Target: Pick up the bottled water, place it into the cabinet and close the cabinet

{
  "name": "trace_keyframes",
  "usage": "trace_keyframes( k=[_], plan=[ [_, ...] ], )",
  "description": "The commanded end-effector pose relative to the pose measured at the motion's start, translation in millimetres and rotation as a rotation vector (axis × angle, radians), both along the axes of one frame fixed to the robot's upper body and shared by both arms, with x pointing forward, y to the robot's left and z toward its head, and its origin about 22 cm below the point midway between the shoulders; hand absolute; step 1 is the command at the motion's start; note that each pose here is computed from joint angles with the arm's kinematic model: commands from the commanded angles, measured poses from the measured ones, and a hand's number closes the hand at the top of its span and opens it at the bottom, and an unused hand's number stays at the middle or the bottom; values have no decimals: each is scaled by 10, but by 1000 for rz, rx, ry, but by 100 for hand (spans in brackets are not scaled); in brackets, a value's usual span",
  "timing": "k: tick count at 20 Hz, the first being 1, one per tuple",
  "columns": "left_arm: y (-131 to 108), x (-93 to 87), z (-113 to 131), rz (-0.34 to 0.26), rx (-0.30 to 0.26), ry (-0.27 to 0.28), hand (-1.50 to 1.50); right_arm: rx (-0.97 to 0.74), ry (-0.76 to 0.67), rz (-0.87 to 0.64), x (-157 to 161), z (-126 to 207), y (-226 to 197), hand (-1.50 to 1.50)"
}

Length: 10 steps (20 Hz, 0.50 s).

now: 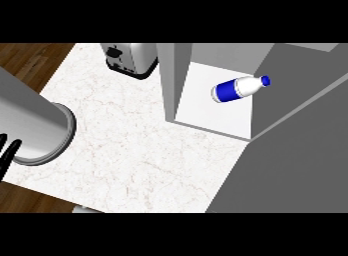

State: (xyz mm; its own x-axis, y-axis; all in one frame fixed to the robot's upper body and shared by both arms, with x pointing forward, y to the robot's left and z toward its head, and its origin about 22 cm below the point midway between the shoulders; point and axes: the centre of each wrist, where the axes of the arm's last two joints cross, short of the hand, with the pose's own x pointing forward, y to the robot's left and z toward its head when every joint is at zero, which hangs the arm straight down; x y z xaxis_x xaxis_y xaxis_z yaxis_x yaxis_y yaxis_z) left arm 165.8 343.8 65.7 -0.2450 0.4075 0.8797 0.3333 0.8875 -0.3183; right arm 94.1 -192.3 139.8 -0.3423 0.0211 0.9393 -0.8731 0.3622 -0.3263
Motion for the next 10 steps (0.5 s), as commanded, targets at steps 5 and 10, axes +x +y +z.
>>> trace_keyframes(
  k=[5,10],
  plan=[
    [17,43,63,-29,3,-23,-150,98,135,88,-36,-115,233,150],
    [44,79,98,-27,11,-47,-150,140,156,72,-7,-117,213,150]
  ],
)
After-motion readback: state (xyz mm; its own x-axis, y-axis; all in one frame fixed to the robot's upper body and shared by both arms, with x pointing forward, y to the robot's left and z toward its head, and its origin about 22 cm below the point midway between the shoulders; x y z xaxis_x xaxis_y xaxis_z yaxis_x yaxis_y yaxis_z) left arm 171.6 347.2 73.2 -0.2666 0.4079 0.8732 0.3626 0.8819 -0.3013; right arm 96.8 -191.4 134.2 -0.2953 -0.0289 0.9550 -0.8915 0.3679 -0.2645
